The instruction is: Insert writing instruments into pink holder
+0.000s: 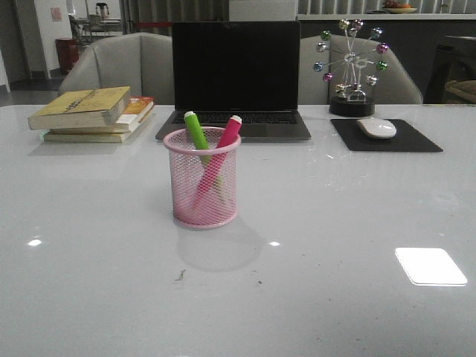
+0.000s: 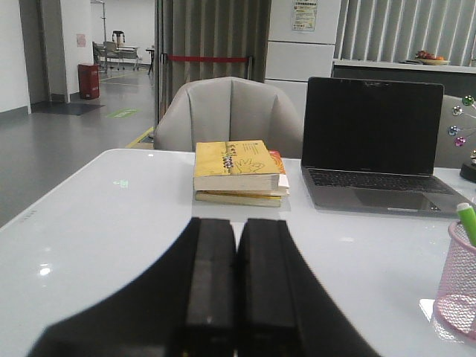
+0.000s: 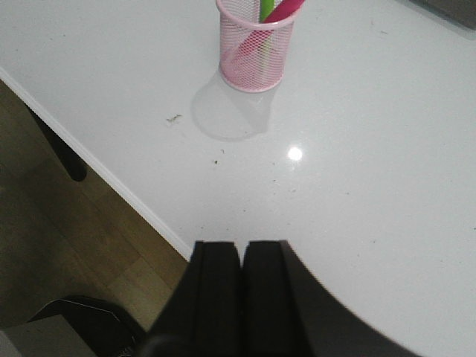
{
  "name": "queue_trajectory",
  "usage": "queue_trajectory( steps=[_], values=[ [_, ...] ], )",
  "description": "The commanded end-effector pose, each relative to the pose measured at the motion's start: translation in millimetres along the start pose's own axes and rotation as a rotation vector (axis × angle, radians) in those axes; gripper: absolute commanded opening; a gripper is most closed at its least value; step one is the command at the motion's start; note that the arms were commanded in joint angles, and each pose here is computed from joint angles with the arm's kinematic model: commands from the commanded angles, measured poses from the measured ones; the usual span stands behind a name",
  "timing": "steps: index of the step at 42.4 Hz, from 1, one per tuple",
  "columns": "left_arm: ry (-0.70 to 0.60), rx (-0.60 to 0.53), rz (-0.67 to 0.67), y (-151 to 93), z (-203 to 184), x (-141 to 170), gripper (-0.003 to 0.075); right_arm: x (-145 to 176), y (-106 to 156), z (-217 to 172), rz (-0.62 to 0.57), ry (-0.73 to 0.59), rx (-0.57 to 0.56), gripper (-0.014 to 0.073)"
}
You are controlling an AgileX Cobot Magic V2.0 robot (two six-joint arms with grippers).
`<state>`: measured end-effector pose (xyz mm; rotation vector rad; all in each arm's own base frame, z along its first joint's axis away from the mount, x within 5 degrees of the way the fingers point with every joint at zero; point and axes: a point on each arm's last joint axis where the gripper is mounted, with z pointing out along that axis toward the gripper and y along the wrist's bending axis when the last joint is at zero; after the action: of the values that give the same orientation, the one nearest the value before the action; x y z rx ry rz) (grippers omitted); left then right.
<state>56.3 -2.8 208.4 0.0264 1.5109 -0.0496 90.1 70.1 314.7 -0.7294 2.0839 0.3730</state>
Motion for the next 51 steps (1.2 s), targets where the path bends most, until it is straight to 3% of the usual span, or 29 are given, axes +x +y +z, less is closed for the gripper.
queue_trajectory(
  steps=[1,10,19,27,31,39,51],
  values=[
    [-0.104,-0.007,-0.009,1,-2,-9,0.0093,-15,-1,-5,-0.016,-0.099,0.008,0.0057],
    [-0.104,-0.007,-0.009,1,-2,-9,0.0093,-9,-7,-8,-0.005,-0.148,0.061,0.0057],
    [-0.104,-0.007,-0.009,1,-2,-9,0.0093,27,-33,-16,0.109,-0.458,0.367,0.0057],
    [-0.104,-0.007,-0.009,1,-2,-9,0.0093,73,-35,-22,0.122,-0.693,0.595,0.0057],
    [-0.104,-0.007,-0.009,1,-2,-9,0.0093,94,-33,-19,0.126,-0.742,0.661,0.0057],
    [-0.104,-0.007,-0.009,1,-2,-9,0.0093,120,-31,-6,0.114,-0.795,0.697,0.0057],
    [-0.103,-0.007,-0.009,1,-2,-9,0.0093,121,-32,-5,0.121,-0.773,0.694,0.0057]
  ],
)
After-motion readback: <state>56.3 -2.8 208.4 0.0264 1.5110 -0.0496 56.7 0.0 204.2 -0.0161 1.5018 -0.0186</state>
